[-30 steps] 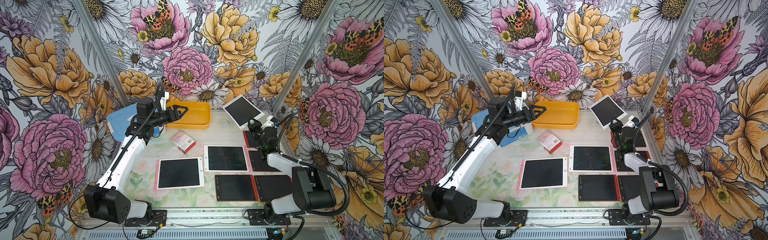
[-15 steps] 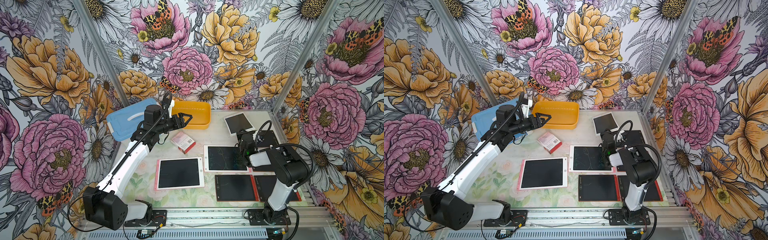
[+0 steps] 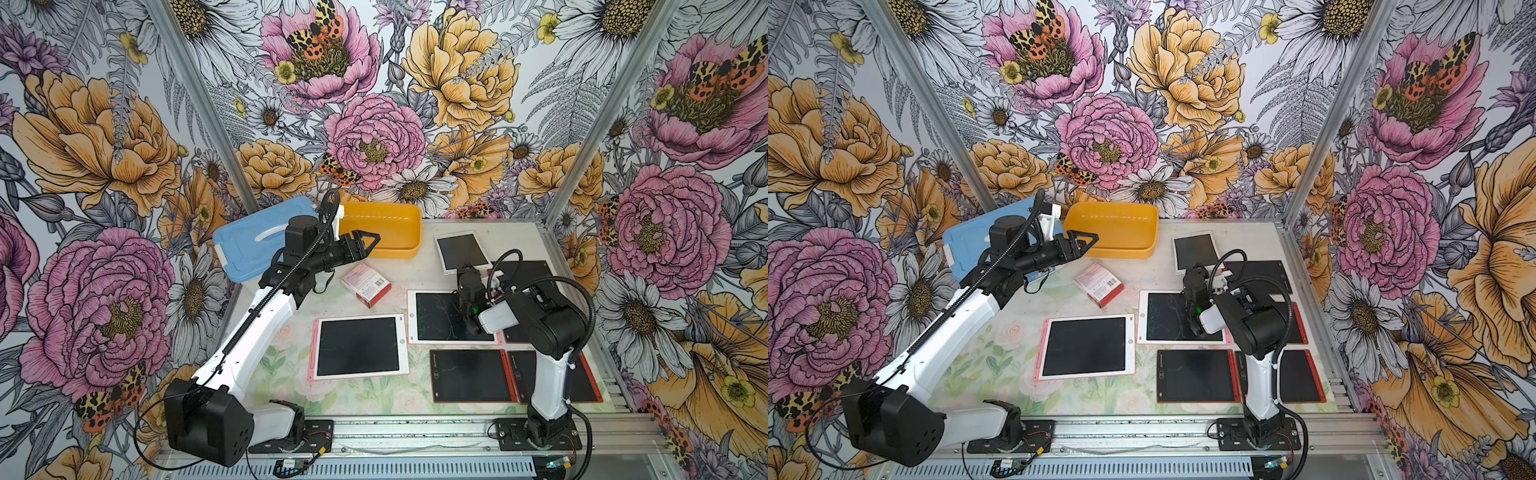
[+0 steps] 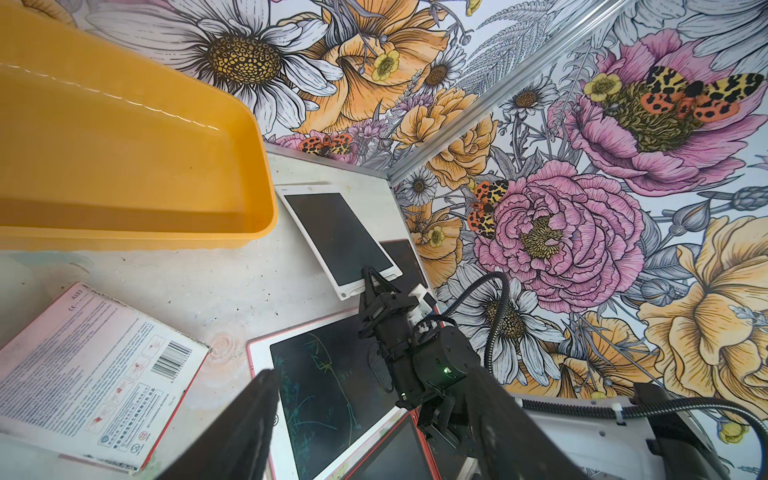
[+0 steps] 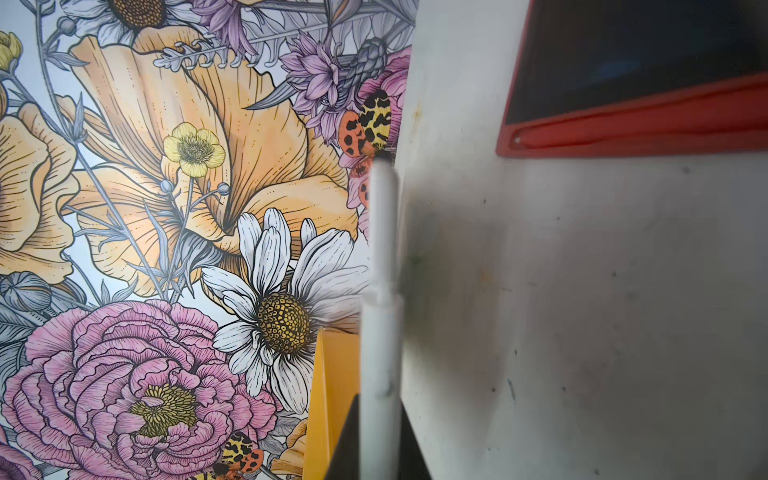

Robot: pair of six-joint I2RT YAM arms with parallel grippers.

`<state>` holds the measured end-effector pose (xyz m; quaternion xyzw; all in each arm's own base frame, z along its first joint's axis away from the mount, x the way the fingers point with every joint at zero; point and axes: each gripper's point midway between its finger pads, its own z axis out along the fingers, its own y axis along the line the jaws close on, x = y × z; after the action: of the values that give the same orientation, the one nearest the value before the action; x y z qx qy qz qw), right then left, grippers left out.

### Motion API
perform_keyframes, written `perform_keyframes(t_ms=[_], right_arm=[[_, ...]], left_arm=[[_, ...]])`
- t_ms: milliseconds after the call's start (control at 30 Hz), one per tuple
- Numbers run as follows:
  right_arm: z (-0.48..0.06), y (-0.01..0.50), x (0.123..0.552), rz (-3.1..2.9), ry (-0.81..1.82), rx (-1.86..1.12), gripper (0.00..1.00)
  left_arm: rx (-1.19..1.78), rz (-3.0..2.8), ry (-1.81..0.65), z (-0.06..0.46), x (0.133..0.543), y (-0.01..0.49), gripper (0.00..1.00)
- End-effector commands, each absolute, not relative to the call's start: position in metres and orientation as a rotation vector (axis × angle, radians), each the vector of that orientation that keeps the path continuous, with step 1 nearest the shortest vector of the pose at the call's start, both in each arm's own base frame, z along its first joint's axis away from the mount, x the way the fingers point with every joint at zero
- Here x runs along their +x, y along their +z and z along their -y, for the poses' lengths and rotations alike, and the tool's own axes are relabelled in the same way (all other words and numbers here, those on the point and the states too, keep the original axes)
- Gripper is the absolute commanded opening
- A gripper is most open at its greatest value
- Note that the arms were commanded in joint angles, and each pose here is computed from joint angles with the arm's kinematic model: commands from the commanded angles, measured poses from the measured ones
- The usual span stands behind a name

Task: Take out the writing tablet from the storage box
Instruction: Place the writing tablet at the center of the board.

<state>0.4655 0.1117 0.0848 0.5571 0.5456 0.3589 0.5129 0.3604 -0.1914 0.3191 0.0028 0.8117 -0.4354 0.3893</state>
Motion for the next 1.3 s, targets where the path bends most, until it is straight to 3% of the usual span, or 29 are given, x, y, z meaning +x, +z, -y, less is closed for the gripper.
perform_keyframes(t_ms=[0, 233, 500, 633, 900, 1033, 1267], right_arm=[[-0.109, 0.089, 0.468, -1.204, 0.873, 1.402, 0.0], [-0.133, 0.081, 0.476, -1.229, 0.906, 1.431, 0.02], [-0.141, 0.074, 0.466, -1.297, 0.864, 1.503, 0.17], [-0.147, 0.073, 0.465, -1.309, 0.871, 1.5, 0.32], [-0.15, 0.068, 0.471, -1.318, 0.896, 1.491, 0.37], [-0.153, 0.065, 0.473, -1.32, 0.921, 1.488, 0.5], [-0.151, 0.069, 0.47, -1.348, 0.895, 1.477, 0.62]], left_arm=[[0.032, -1.991, -1.111, 0.186, 0.355, 0.338, 0.74], [0.034, -1.994, -1.122, 0.186, 0.352, 0.337, 0.74], [0.008, -1.986, -1.109, 0.177, 0.35, 0.336, 0.74], [0.005, -1.985, -1.111, 0.176, 0.351, 0.336, 0.74], [-0.007, -1.987, -1.107, 0.174, 0.352, 0.333, 0.74], [-0.01, -1.987, -1.106, 0.173, 0.352, 0.332, 0.74], [-0.021, -1.989, -1.103, 0.171, 0.353, 0.331, 0.74]])
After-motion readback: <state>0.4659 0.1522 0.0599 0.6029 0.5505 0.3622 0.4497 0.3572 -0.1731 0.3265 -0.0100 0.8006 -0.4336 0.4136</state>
